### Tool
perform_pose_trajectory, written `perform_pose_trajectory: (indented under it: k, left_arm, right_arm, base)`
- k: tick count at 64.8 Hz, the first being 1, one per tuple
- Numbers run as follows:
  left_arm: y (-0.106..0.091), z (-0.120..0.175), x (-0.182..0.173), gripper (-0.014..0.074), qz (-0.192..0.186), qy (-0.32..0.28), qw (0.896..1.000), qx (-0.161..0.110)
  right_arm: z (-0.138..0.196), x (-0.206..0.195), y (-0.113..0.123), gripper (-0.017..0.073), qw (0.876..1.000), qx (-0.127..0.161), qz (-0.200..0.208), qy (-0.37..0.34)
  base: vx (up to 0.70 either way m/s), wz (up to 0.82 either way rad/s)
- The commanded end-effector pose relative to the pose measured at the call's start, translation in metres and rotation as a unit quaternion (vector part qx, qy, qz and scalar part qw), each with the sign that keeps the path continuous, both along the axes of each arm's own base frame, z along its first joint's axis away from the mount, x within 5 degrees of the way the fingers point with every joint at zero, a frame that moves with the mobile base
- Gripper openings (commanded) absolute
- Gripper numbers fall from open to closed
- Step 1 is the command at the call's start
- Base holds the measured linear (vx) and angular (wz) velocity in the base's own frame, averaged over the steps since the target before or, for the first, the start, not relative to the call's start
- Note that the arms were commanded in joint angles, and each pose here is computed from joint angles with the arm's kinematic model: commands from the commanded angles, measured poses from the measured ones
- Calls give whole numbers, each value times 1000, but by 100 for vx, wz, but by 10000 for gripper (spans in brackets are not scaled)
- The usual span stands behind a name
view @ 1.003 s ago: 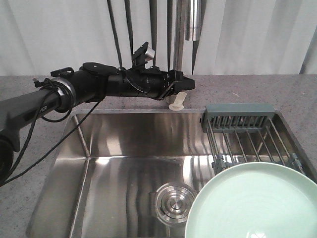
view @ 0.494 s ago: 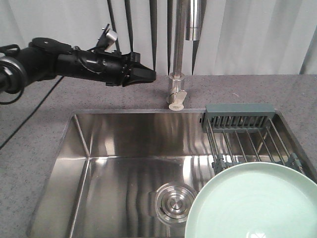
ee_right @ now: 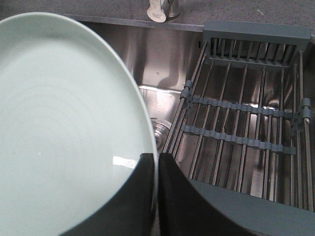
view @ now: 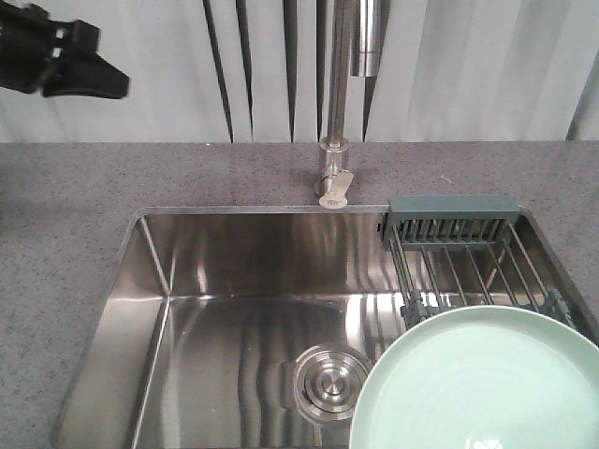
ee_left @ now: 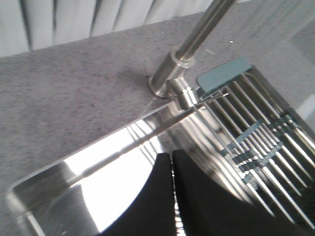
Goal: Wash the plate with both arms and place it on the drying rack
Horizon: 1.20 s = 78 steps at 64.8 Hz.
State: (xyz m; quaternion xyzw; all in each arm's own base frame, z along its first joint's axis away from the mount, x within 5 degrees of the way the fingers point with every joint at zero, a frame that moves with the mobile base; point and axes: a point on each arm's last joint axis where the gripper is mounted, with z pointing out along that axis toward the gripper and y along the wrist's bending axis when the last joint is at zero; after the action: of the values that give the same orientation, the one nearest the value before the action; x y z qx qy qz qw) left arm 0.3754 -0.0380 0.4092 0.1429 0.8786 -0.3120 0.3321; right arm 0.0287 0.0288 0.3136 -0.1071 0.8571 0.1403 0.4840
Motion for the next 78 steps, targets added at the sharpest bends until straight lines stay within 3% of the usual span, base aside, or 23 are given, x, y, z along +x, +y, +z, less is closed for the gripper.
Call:
perform_pose_trajectory:
  k: [1,7,16,24,33,48,66,78]
  left_arm:
    - [17,55,-47,-7,35,-64,997,26]
    - [32,79,-77,-7,82,-95,990,58]
    - [40,108,-122,-7,120,-144,978,90]
    - [34,121,-161,-7,131,-178,971,94]
    - [27,112,-201,-7,147,-200,964,92]
    - [23,51,-268,-7,219,-243,939,106]
    - [20,-53,-308,-7,265,-236,931,87]
    - [18,-86,-320,-7,268,-240,930,78]
  right_arm:
    - [12,3,0,-1,999,16,-9,-36]
    - [12,3,0,-1,999,16,-9,-36]
    - [12,3,0,-1,999,16,-9,-36]
    - [12,3,0,-1,999,16,-9,-36]
    - [12,3,0,-1,999,16,-9,-36]
    - [12,3,0,-1,999,16,-9,-36]
    - [12,3,0,-1,999,16,-9,-36]
    - [12,3,0,-1,999,16,-9,-36]
  base:
    - [0,0]
    - [0,0]
    - [0,0]
    - [0,0]
    - [0,0]
    - [0,0]
    - [0,0]
    - [0,0]
